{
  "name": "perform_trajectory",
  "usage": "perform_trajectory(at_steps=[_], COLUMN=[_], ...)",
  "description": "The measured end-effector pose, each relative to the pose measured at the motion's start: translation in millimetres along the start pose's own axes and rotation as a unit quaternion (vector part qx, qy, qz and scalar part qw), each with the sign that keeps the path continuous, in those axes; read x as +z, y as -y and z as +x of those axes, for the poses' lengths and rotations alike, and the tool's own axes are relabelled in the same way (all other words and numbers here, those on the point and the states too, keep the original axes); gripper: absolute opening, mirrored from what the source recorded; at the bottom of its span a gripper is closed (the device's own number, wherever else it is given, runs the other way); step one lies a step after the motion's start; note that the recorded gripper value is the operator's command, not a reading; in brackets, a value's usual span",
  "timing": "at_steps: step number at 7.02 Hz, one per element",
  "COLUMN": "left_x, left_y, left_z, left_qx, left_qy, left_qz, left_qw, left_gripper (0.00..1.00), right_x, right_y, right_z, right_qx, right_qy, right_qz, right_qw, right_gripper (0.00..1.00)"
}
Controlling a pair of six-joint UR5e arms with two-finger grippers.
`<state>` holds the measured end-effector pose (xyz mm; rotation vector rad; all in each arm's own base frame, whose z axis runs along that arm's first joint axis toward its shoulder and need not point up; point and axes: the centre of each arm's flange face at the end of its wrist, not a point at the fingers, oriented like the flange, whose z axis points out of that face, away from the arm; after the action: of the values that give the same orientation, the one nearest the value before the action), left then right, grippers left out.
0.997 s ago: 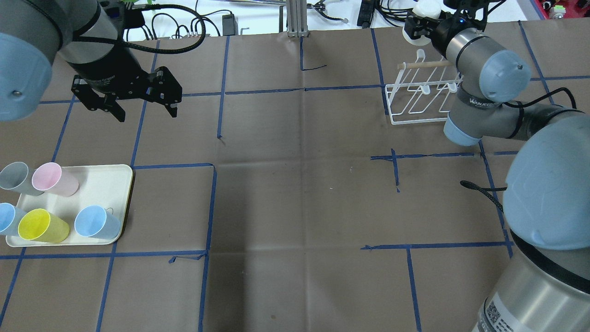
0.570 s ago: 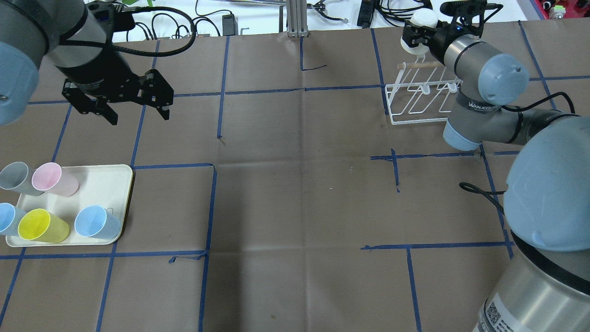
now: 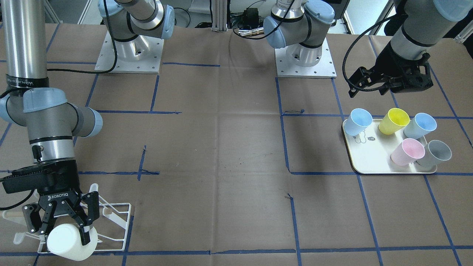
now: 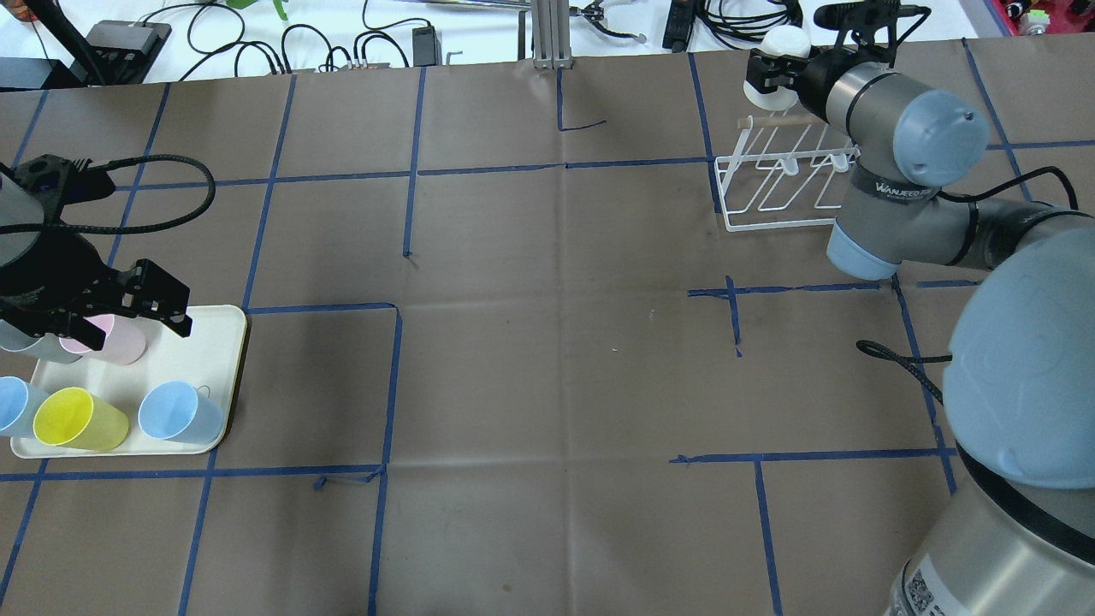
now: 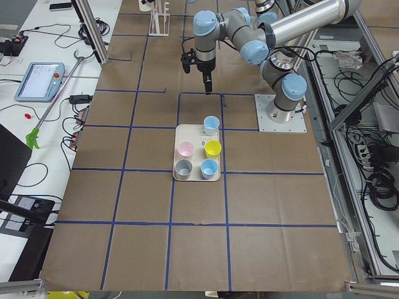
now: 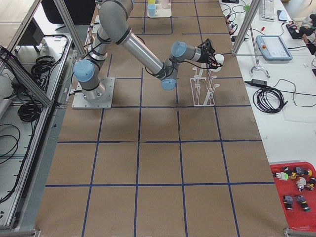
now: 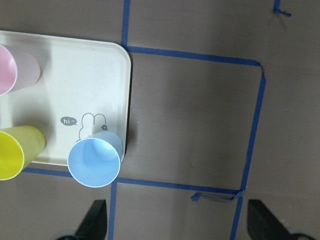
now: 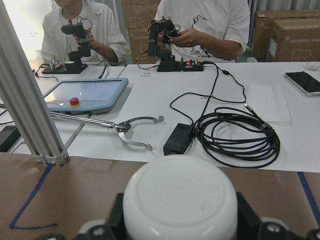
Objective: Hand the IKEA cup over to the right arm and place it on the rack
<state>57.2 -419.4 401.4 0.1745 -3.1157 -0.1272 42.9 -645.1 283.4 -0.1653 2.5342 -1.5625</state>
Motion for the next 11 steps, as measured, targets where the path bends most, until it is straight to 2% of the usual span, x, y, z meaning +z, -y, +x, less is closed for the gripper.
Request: perform_trajectory(at_steps=[2, 3, 4, 5, 7, 11], left_x=[12, 23, 43, 71, 117, 166], left_y=[1, 5, 9, 10, 8, 1], left_z=[-6, -9, -12, -13, -17, -35], left_qx=[0.012, 0.025, 0.038, 0.046, 0.051, 0.054], left_qy=[-0.003, -0.003, 0.000, 0.006, 0.010, -0.008], left_qz=[-0.006, -0.007, -0.002, 0.008, 0.015, -0.021], left_qw=[0.9999, 0.9997, 0.9993, 0.9989, 0.9985, 0.9983], left_gripper=[0.99, 0.99, 0.99, 0.99, 0.99, 0.99], right_x=[-1, -2, -2, -2, -2, -5], right_y=[-5, -7, -8, -9, -8, 2], right_z=[5, 6, 6, 5, 5, 4], right_qx=[0.003, 0.005, 0.006, 0.007, 0.011, 0.009], right_qy=[-0.003, -0.004, -0.002, 0.001, 0.003, 0.003], right_qz=[-0.005, -0.007, -0.008, -0.008, -0.008, 0.001], right_qw=[1.0000, 1.0000, 0.9999, 0.9999, 0.9999, 1.0000], right_gripper=[0.29, 0.38, 0.71, 0.99, 0.99, 0.99])
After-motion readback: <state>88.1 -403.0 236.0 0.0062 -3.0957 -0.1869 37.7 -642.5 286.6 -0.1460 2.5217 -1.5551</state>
